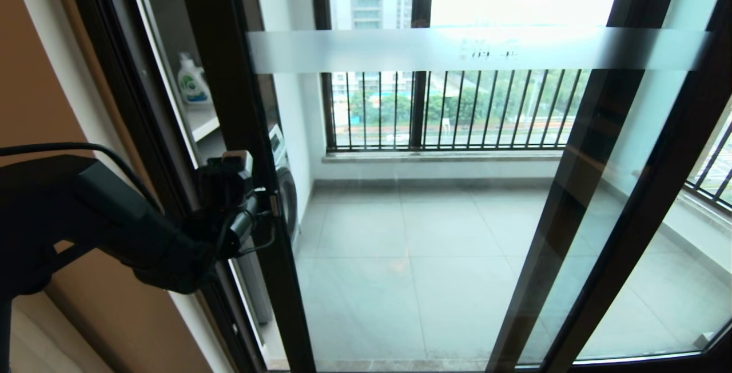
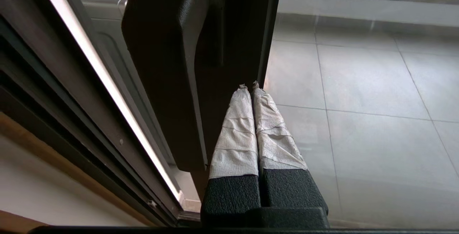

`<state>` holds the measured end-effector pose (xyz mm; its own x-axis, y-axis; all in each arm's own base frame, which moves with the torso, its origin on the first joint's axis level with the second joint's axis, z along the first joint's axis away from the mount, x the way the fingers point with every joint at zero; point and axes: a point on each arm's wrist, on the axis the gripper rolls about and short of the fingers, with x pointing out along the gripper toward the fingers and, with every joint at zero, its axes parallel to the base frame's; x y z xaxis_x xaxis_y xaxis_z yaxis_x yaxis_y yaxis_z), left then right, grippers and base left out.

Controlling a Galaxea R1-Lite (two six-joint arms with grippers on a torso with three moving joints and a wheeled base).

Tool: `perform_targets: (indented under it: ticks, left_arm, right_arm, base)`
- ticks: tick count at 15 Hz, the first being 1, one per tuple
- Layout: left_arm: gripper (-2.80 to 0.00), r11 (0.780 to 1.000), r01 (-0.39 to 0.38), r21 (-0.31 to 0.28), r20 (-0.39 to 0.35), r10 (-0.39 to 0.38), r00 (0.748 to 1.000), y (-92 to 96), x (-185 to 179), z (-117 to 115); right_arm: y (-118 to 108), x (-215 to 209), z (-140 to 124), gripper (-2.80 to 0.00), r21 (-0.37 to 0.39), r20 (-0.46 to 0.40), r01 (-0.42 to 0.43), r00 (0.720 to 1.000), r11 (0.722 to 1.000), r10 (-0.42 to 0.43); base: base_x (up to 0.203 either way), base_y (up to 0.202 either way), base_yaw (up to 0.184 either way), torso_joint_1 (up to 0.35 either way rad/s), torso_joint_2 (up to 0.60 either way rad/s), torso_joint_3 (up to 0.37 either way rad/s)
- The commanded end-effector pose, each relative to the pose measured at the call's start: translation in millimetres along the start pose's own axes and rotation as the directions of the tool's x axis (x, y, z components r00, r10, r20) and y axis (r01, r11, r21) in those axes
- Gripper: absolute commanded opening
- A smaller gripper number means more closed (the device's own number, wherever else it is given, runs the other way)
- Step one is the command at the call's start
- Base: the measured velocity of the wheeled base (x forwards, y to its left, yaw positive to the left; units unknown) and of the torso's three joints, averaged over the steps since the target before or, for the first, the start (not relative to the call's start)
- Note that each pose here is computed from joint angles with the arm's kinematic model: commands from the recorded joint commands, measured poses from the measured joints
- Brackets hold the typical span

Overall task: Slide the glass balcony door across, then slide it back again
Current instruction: Close the slid door

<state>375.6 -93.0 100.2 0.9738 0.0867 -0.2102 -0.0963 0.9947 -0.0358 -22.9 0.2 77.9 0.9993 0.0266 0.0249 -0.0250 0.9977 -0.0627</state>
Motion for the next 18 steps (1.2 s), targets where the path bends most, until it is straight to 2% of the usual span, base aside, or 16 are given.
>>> perform_targets:
  ticks: [1,10,18]
  left_arm:
    - [-2.8,0.999,-0.028,-0.019,0.029,0.028,0.999,13.7,-1.5,10.9]
    - [-2.8,0.994,-0.1,-0.047,0.033,0.102,0.994,72.3,5.7,19.8]
    - [-2.8,0.988,-0.148,-0.05,0.001,0.148,0.989,99.2,16.7,9.6]
  right_arm:
    - [0.2,0.9,-3.4,-2.8,0.0,-0.013,-0.002,1.0,1.0,0.002]
    - [0.2,0.9,-3.2,-2.8,0.0,-0.011,-0.002,1.0,1.0,0.002]
    - [0.2,0.9,-3.4,-2.8,0.0,-0.013,-0.002,1.0,1.0,0.002]
  base:
    - [0.0,0.0,0.0,0.0,0.0,0.0]
    - [0.0,0.0,0.0,0.0,0.0,0.0]
    - [0.0,0.0,0.0,0.0,0.0,0.0]
